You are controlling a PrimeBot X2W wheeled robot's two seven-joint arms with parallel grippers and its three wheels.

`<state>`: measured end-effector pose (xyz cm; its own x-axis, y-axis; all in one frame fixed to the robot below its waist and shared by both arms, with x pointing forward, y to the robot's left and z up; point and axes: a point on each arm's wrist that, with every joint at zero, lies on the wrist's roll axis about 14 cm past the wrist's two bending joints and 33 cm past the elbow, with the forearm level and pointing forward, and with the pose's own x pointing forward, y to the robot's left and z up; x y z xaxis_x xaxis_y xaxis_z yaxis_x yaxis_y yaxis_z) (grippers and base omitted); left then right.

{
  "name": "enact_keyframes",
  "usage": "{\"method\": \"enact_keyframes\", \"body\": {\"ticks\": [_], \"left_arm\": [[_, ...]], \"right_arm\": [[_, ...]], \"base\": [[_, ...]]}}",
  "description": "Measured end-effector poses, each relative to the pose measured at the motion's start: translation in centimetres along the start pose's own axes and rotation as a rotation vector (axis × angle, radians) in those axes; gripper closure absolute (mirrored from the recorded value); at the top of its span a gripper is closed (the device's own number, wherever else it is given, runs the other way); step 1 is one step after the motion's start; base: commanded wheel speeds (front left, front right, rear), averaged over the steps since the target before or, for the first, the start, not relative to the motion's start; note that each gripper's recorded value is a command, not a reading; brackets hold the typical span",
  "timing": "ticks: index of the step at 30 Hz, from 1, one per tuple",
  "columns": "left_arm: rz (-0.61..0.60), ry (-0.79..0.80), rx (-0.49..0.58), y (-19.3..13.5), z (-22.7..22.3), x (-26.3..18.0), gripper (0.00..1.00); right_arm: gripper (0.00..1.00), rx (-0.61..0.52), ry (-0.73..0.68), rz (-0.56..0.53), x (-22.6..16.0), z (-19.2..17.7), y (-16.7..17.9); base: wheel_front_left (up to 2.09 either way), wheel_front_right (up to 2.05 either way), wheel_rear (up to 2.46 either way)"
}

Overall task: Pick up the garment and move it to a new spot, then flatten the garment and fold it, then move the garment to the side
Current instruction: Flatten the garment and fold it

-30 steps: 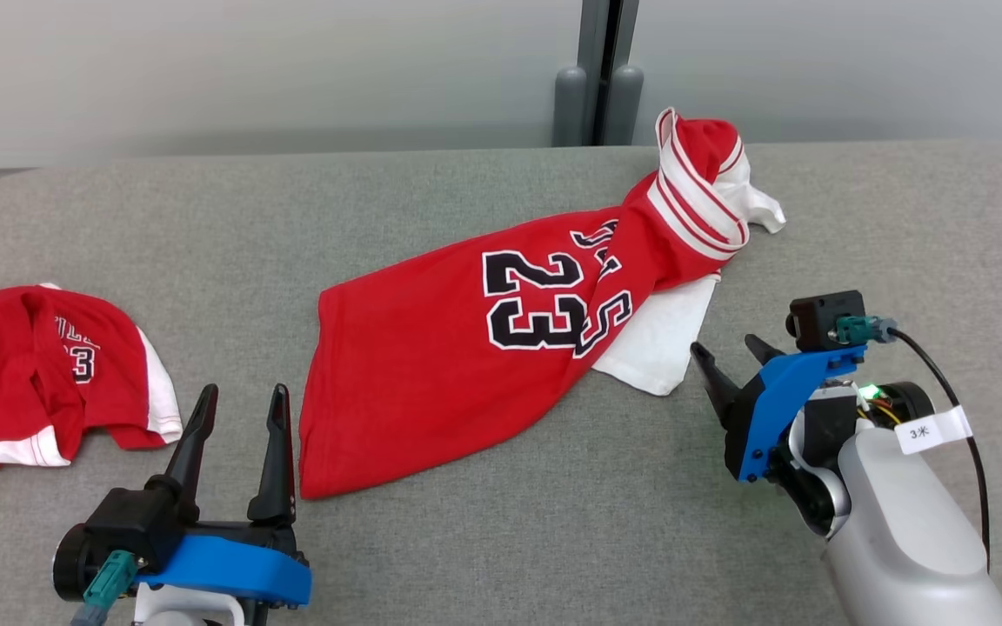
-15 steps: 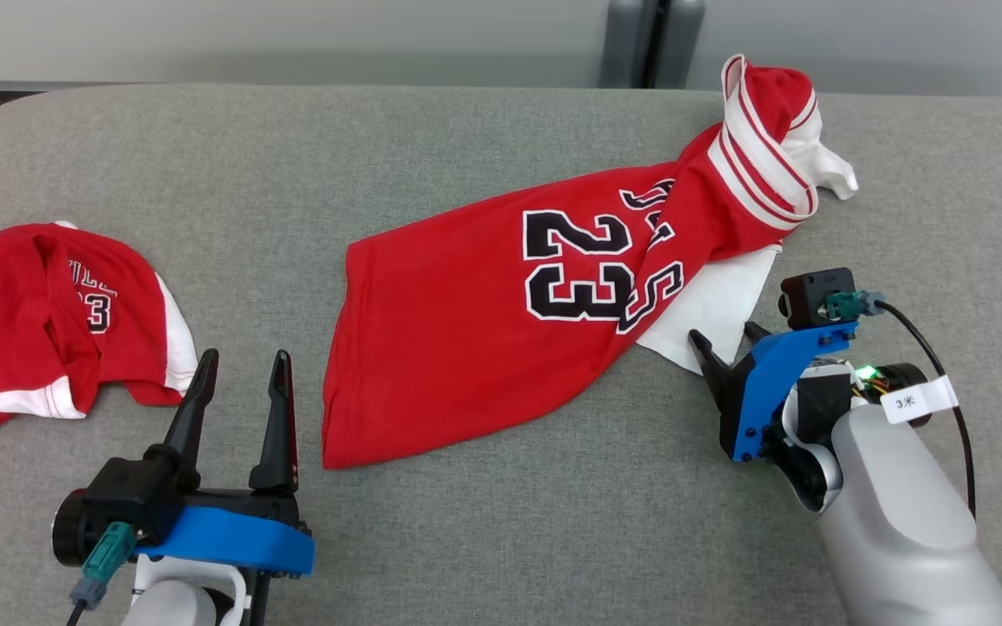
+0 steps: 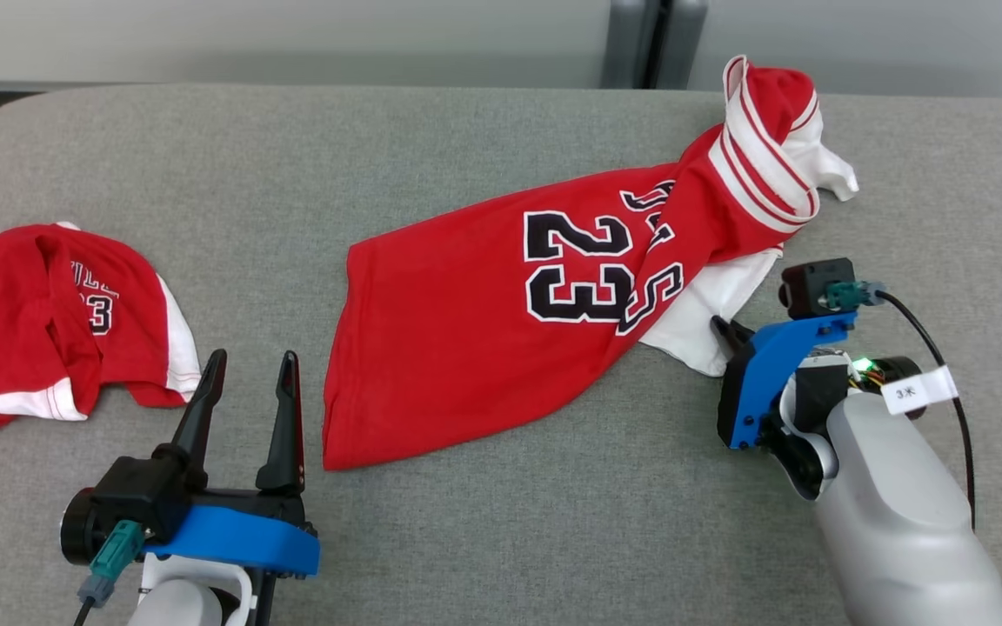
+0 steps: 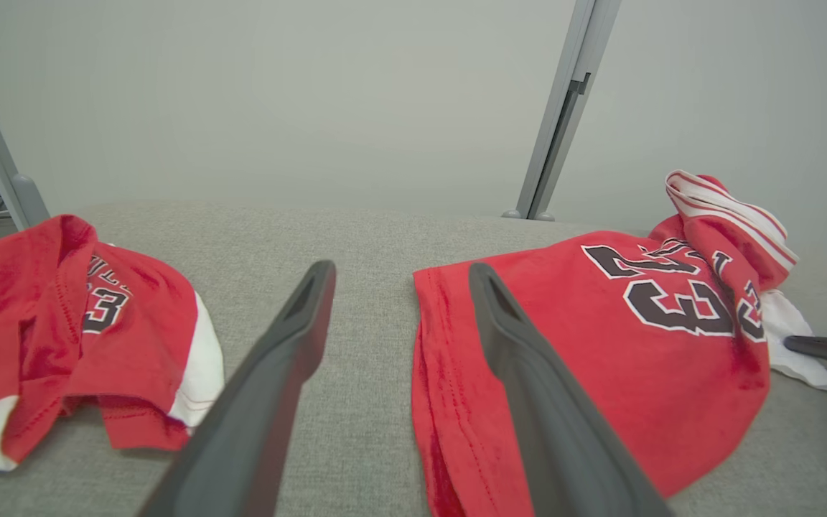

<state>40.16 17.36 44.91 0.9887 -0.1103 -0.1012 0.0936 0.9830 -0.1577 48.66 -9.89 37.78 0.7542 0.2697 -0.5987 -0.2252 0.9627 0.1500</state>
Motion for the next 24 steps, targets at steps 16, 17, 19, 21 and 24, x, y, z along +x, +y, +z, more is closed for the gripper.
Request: {"method": "enact_keyframes", "body": {"ticks": [16, 17, 19, 21, 24], "left_arm": [[-0.044, -0.051, -0.002, -2.0, 1.7, -0.7, 0.00], [-0.050, -0.055, -0.002, -2.2, 1.8, -0.7, 0.00], [-0.057, -0.060, -0.002, -2.4, 2.0, -0.6, 0.00], [-0.059, -0.062, -0.001, -2.5, 2.1, -0.7, 0.00], [-0.056, -0.053, -0.002, -2.5, 1.9, -1.1, 0.00]], "right_arm": [[1.00, 0.140, -0.164, -0.262, -12.6, 0.5, -8.6], [1.00, 0.143, -0.157, -0.283, -13.5, 0.0, -9.1], [1.00, 0.152, -0.143, -0.319, -15.0, -1.0, -10.0], [1.00, 0.164, -0.123, -0.344, -16.0, -2.0, -10.6], [0.76, 0.180, -0.103, -0.366, -16.9, -3.4, -11.1]], "base": [[0.00, 0.00, 0.00], [0.00, 0.00, 0.00], [0.00, 0.00, 0.00], [0.00, 0.00, 0.00], [0.00, 0.00, 0.00]]}}
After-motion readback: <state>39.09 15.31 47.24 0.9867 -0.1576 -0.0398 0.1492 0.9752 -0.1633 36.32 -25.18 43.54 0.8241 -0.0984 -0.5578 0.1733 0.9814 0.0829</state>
